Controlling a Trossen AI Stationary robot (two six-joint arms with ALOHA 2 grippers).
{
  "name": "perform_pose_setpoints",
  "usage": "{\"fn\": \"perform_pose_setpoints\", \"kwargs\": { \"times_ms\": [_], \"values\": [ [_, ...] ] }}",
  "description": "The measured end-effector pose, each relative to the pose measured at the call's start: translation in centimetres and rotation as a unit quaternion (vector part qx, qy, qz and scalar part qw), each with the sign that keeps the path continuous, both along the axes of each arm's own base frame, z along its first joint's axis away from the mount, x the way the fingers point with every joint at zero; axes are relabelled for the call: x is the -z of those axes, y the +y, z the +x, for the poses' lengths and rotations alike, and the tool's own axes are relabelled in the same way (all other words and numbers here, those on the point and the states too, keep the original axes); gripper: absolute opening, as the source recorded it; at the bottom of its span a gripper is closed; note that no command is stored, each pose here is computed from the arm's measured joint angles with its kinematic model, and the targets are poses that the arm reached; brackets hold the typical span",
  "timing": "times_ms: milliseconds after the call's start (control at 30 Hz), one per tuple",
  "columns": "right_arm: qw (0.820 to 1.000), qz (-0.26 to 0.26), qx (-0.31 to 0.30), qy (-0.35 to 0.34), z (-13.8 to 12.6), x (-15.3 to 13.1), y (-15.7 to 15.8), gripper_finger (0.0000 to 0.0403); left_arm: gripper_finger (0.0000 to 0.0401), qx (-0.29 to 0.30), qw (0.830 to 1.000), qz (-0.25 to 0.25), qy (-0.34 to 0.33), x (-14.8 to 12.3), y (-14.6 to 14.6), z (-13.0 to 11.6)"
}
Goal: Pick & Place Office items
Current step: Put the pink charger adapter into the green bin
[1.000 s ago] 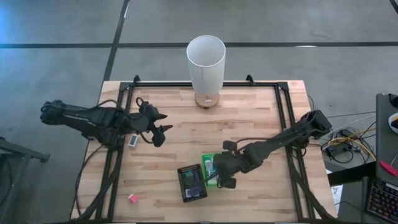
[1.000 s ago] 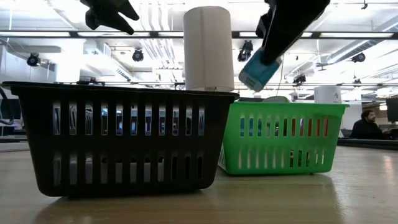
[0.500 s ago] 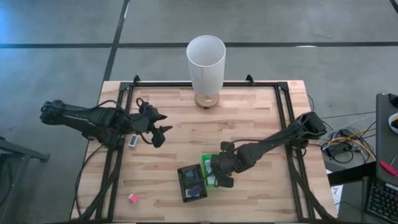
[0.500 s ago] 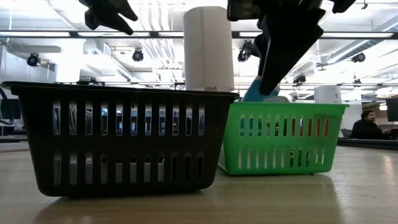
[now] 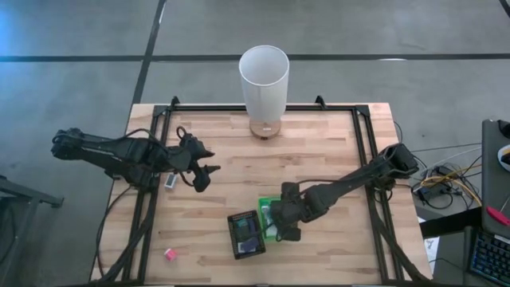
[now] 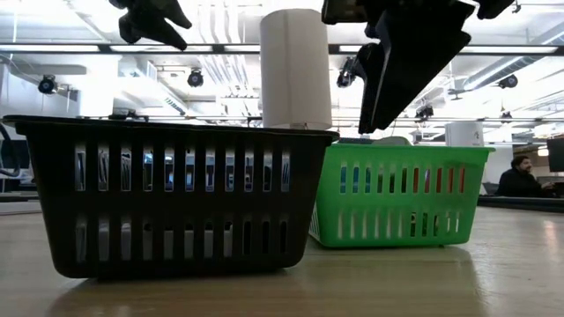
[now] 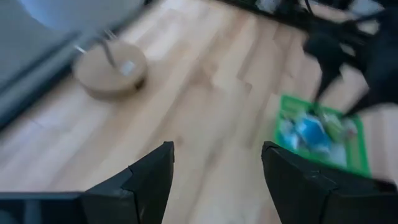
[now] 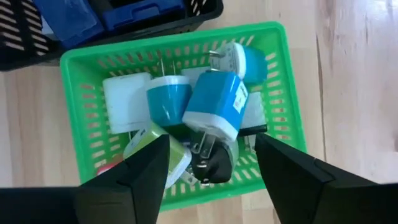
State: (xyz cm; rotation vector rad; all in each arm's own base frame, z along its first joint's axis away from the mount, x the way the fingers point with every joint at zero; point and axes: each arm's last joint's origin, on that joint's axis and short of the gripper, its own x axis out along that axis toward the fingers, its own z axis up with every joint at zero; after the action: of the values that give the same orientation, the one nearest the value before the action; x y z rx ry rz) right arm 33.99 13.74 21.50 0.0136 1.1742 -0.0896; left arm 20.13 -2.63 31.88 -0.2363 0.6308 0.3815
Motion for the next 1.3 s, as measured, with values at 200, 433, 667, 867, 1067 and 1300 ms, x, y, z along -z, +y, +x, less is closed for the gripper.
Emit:
{"fn": "perform_pose_setpoints", "kwargs": {
  "times_ms": [200,433,667,867,1067,1300],
  "values": [
    [0.998,-0.057,-0.017,-0.005,-1.5,-0.8,1.3,0.0248,0.0241,0.064,0.995,-0.053,0.054,2.4,-0.6,-0.4],
    [0.987,-0.146,-0.036,-0.063,-5.7,-1.5,4.9,0.0241,0.0241,0.090,0.995,-0.050,-0.002,2.4,-1.0,-0.9],
    [0.976,-0.165,0.013,-0.141,-11.3,0.0,6.6,0.0236,0.0241,0.169,0.977,-0.020,-0.132,2.1,-2.5,-1.5],
    [0.965,-0.152,0.034,-0.210,-14.0,1.6,6.2,0.0245,0.0241,0.217,0.952,-0.051,-0.212,3.0,-3.6,-2.2],
    [0.963,-0.136,0.043,-0.228,-14.6,2.0,5.0,0.0249,0.0241,0.275,0.921,-0.156,-0.228,5.2,-4.6,-2.4],
    [0.959,-0.163,0.009,-0.231,-13.7,1.1,4.1,0.0248,0.0241,0.253,0.909,-0.245,-0.222,8.2,-4.8,-2.5]
  ]
}}
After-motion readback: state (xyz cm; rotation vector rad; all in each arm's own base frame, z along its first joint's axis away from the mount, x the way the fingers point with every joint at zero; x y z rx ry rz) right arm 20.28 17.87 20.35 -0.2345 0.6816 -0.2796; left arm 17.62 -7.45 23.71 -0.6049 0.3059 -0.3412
